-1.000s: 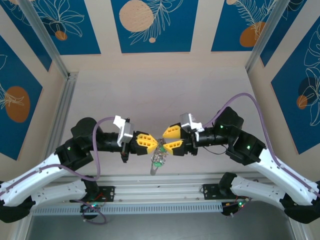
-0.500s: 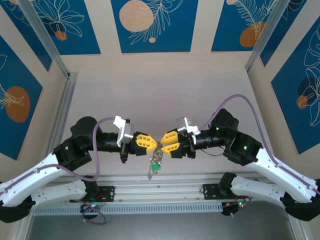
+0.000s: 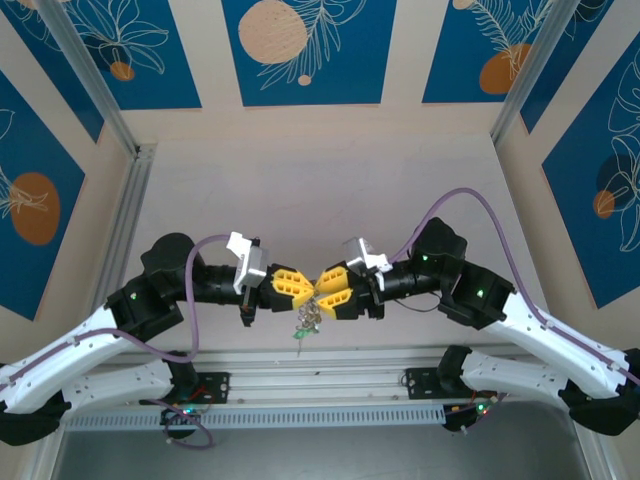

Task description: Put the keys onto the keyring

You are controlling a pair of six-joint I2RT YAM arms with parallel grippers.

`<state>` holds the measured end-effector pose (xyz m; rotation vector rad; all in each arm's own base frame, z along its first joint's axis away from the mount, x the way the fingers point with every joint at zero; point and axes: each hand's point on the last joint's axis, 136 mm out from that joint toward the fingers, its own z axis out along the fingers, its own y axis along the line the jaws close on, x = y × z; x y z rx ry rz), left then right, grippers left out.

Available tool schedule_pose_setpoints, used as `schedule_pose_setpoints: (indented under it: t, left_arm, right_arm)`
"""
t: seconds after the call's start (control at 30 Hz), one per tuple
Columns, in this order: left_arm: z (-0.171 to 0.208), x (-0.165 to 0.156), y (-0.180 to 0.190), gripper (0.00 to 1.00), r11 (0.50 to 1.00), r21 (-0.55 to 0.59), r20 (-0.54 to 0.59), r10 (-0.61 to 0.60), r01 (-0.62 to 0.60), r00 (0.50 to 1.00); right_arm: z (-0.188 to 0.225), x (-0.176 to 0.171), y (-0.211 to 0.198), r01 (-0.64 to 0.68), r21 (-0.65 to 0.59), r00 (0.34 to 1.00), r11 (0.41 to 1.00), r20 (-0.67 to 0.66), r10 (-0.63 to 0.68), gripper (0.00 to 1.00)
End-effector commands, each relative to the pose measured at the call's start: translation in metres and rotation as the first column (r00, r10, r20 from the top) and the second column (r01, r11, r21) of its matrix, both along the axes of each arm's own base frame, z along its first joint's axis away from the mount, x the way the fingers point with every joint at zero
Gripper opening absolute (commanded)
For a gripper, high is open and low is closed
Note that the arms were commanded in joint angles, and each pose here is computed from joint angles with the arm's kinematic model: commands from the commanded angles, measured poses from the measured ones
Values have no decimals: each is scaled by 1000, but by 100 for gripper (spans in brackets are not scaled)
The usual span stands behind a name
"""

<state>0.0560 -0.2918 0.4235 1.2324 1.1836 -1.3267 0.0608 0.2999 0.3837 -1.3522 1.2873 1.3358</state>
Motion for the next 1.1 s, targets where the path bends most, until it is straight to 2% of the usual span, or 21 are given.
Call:
schedule_pose_setpoints:
  t: [0.0, 0.27, 0.6, 0.8, 1.07]
  left_arm:
    - [19, -6, 6, 0, 998, -52, 42, -16, 18, 999]
    - [13, -1, 4, 0, 999, -33, 39, 10, -8, 999]
    - [3, 6, 4, 0, 999, -2, 43, 47, -47, 998]
    - [3, 8, 6, 0, 998, 6, 53, 67, -67, 996]
    - [-3, 11, 11, 0, 994, 41, 70, 101, -104, 992]
  right_arm:
    - [5, -5, 1, -26, 16, 1000, 1000, 2, 26, 28]
    - [4, -8, 1, -39, 18, 999, 999, 10, 39, 23]
    - [5, -9, -4, -18, 23, 999, 1000, 35, 18, 7]
    - [2, 0, -10, 50, 3, 997, 999, 50, -50, 0]
    - [4, 12, -23, 136, -8, 989, 991, 52, -135, 0]
